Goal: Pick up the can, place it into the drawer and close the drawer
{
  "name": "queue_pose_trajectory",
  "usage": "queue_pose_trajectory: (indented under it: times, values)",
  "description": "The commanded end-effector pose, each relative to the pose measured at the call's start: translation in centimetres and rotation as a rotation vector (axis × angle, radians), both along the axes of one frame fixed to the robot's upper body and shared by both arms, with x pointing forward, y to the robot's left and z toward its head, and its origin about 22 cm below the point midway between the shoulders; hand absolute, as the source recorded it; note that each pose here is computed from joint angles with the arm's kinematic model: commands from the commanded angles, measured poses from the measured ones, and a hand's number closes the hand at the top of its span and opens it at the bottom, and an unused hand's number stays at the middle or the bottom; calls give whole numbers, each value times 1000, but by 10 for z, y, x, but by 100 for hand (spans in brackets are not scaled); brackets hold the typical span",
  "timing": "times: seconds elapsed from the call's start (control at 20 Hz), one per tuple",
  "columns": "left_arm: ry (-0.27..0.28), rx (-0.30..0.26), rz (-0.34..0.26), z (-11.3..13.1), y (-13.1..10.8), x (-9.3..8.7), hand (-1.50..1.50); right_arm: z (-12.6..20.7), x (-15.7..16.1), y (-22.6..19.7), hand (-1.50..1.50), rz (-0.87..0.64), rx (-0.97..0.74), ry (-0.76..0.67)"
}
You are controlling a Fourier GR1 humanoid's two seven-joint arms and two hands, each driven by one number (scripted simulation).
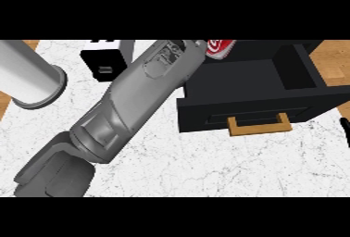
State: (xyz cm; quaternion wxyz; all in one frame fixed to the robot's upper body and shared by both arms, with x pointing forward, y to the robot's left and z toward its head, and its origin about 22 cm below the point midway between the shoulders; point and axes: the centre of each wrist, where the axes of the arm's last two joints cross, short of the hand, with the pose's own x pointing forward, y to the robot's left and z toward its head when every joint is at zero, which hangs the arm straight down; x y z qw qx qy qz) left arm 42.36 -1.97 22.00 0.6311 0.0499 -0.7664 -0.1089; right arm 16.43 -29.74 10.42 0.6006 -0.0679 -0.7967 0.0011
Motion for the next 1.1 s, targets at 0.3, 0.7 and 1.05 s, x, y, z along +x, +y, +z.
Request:
queue_pose_trajectory:
  times: [0.3,0.7,1.05]
  values:
    - [-49,89,66,-27,4,3,150,-8,14,4,-150,23,-5,-9]
    - [-46,111,91,-46,9,3,150,11,25,7,-150,38,-5,-14]
    - [-52,109,175,-63,20,7,-150,1,10,6,-150,38,-25,-25]
